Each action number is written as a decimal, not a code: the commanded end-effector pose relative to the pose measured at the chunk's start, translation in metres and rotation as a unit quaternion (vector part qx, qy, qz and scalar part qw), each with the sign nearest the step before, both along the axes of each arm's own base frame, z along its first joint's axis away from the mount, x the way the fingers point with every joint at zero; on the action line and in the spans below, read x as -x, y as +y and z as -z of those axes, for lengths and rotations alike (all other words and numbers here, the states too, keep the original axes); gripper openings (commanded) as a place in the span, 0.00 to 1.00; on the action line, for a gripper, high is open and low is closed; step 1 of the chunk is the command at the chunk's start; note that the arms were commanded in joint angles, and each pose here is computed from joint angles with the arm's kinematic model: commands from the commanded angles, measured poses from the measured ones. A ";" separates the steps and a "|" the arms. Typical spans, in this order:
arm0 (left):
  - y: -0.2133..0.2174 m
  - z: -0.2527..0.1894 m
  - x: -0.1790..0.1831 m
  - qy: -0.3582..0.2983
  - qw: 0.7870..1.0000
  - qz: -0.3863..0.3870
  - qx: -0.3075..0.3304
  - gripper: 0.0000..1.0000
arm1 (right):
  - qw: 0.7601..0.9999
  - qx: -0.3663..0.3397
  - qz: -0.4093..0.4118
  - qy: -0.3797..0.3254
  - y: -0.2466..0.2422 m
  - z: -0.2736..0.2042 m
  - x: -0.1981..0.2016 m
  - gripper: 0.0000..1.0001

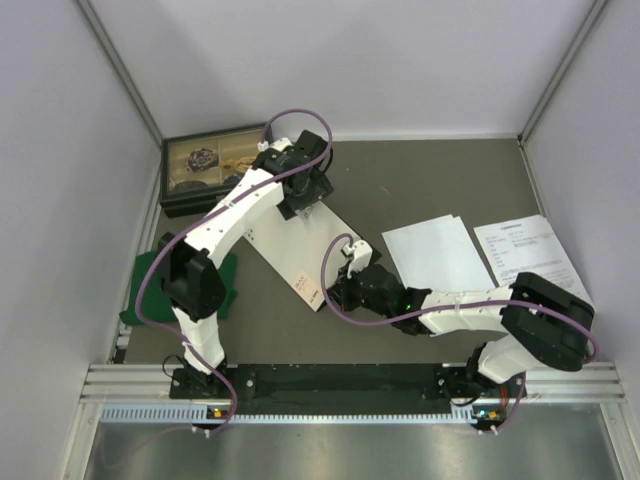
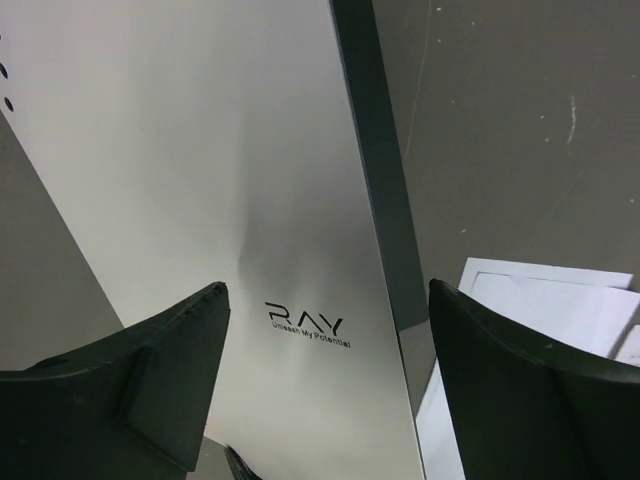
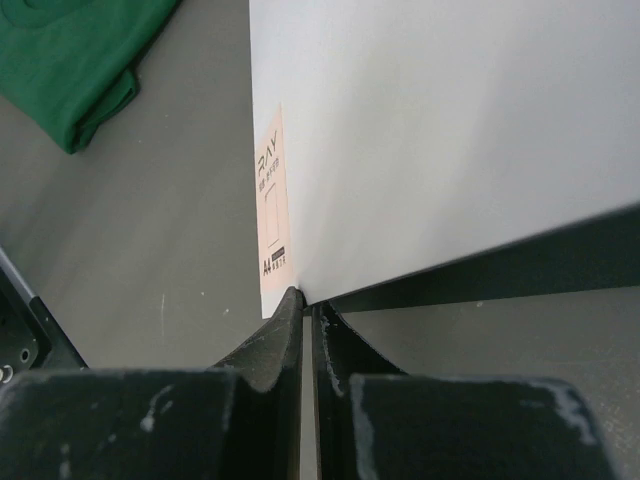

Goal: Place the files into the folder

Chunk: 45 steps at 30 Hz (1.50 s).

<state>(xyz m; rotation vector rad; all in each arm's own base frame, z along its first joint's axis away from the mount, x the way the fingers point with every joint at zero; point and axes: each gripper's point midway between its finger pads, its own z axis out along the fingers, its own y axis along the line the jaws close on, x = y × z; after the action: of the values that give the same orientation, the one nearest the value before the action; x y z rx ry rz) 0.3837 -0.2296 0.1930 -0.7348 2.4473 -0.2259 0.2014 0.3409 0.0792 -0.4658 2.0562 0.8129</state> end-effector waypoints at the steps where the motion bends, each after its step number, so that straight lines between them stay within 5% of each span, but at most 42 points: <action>1: 0.015 -0.012 0.001 -0.022 0.997 0.001 -0.070 0.82 | 0.998 0.056 0.008 -0.031 -0.010 0.003 -0.004 0.00; 7: 0.023 0.001 0.020 -0.012 0.991 0.087 -0.106 0.24 | 0.995 0.080 0.013 -0.051 -0.011 -0.007 -0.002 0.01; 9: 0.026 0.005 0.033 -0.013 0.986 0.127 -0.107 0.09 | 0.995 0.086 0.010 -0.051 -0.013 -0.013 -0.001 0.22; 12: 0.035 0.005 0.051 -0.024 0.980 0.166 -0.104 0.00 | 0.996 0.078 -0.004 -0.044 -0.017 -0.024 0.008 0.48; 16: 0.051 -0.010 0.077 -0.050 0.975 0.192 -0.096 0.00 | 0.998 0.046 -0.013 -0.049 -0.030 -0.063 0.020 0.78; 21: 0.065 -0.023 0.104 -0.077 0.966 0.228 -0.093 0.00 | 0.998 0.038 -0.022 -0.042 -0.047 -0.090 0.029 0.90; 32: 0.052 -0.070 0.132 -0.172 0.950 0.261 0.007 0.00 | 0.997 0.011 0.000 0.078 -0.012 -0.072 -0.004 0.89; 45: 0.136 -0.018 0.125 -0.106 0.976 0.112 -0.157 0.00 | 0.981 -0.003 -0.050 0.187 0.036 -0.007 -0.022 0.76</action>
<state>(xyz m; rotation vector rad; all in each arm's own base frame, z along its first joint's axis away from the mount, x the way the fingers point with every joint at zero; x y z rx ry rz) 0.2561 -0.1262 0.2258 -0.1774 2.2944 -0.1928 0.2126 0.3337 0.0559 -0.4187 2.4917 0.8113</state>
